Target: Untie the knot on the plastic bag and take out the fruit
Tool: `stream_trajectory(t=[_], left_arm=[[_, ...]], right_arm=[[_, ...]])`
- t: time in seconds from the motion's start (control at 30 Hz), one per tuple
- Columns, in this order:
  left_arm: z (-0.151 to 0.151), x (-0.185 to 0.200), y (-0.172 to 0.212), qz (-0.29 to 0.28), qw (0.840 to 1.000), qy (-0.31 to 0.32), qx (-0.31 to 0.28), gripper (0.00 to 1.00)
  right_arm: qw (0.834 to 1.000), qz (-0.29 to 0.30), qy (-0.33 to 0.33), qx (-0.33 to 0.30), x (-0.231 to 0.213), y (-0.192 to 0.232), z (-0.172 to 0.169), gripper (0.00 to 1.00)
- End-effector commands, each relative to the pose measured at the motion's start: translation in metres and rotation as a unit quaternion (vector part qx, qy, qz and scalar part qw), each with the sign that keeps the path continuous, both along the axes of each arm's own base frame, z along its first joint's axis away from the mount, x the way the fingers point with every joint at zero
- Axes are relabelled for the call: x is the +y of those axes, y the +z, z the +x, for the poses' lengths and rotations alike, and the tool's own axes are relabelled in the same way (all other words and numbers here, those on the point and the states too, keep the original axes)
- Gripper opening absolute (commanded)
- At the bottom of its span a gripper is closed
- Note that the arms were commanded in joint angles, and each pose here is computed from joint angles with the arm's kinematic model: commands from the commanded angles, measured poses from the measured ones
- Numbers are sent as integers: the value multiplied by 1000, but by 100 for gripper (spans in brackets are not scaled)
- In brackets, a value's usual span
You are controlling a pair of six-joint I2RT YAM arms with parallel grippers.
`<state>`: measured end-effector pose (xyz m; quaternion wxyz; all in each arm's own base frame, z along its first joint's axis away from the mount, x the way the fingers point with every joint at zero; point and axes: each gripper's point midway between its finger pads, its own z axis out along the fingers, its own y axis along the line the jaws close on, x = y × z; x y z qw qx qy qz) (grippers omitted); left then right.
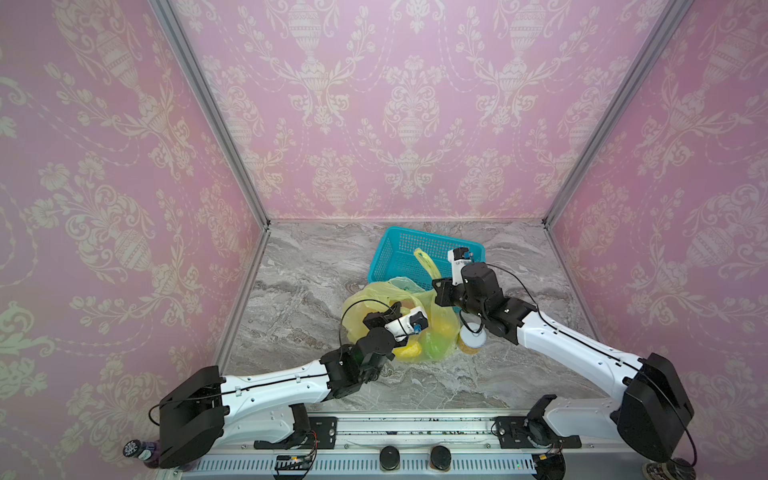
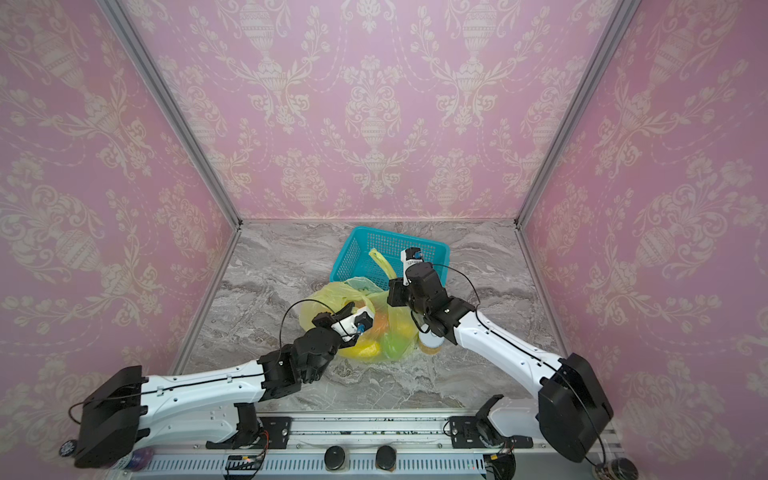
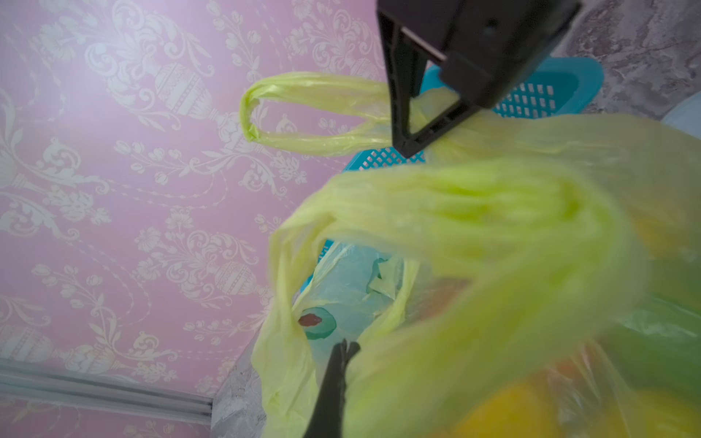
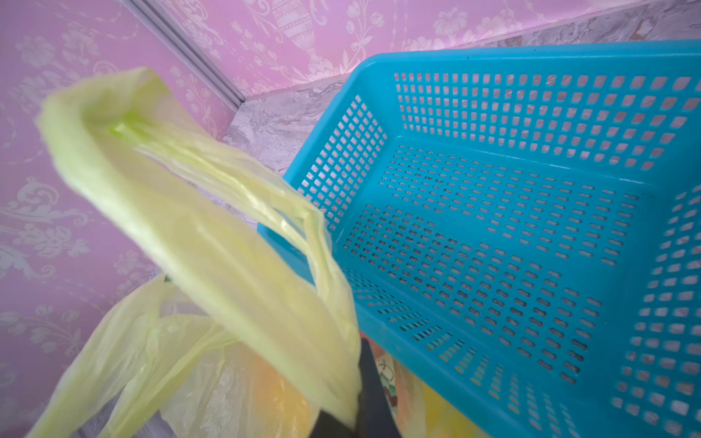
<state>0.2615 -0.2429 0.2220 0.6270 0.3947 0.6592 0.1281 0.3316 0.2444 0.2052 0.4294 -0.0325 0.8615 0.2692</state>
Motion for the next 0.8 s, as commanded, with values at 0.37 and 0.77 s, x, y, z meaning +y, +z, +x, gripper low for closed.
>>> stream_trajectory(t=[0.37,0.77], left_arm=[[38,157,121,-190,956,218,-44,0],[52,202,134,-228,935,271,-14,0]], right_arm=[[978,108,151,-100,139,129,15,0],[953,124,244,-129,246,158,73,0]])
